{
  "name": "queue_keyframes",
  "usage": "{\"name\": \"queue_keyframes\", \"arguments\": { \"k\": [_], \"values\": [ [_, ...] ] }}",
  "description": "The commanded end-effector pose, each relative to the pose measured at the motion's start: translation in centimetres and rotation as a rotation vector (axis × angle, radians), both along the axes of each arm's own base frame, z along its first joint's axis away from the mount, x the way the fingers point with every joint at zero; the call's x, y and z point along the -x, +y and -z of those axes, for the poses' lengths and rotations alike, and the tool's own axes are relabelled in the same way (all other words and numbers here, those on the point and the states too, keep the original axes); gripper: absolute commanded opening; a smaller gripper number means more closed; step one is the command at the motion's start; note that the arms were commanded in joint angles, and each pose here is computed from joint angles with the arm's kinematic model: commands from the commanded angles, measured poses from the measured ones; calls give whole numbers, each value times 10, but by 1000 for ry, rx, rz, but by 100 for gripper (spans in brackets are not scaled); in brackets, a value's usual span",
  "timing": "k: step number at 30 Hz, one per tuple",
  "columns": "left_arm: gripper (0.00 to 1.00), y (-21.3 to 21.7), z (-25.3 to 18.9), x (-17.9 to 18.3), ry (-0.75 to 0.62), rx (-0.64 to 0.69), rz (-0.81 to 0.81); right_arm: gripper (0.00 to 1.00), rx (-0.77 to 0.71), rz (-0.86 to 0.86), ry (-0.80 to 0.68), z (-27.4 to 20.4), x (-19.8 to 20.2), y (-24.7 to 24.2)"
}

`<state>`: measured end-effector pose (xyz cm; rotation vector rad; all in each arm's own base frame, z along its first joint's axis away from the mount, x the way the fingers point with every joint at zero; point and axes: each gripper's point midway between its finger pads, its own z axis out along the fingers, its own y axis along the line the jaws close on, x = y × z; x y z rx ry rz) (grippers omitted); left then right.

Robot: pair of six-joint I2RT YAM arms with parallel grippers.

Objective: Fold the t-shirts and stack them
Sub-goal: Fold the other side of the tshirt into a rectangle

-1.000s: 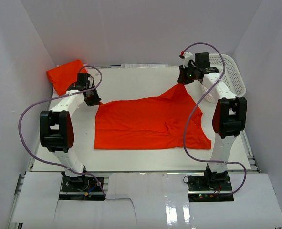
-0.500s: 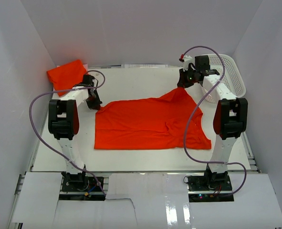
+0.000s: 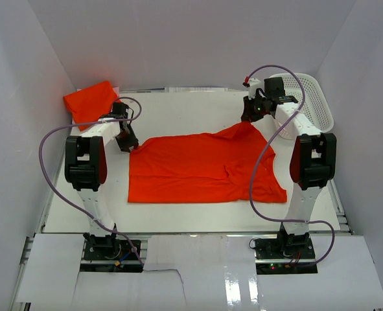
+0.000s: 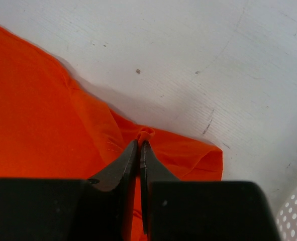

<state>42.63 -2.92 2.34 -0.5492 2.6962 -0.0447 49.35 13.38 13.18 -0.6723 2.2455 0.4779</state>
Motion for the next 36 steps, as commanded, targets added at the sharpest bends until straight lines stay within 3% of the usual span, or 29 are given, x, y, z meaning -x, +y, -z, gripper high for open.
{"name": "queue_keyframes", "arguments": {
  "k": [1, 12, 19, 25, 36],
  "values": [
    [43, 11, -18, 10, 2, -32, -6, 8, -2, -4, -46, -20, 0, -2],
    [42, 19, -46, -19, -98, -33, 13, 8, -9, -6, -35, -21, -1, -1],
    [44, 2, -68, -42, -213, 180, 44, 8, -4, -8, -27, -20, -1, -1],
    [49, 8, -59, -41, -172, 360, 16, 8, -3, -10, -35, -25, -2, -1],
    [49, 10, -30, -36, -82, 446, 14, 8, -6, -12, -24, -23, -1, 0]
  ]
}}
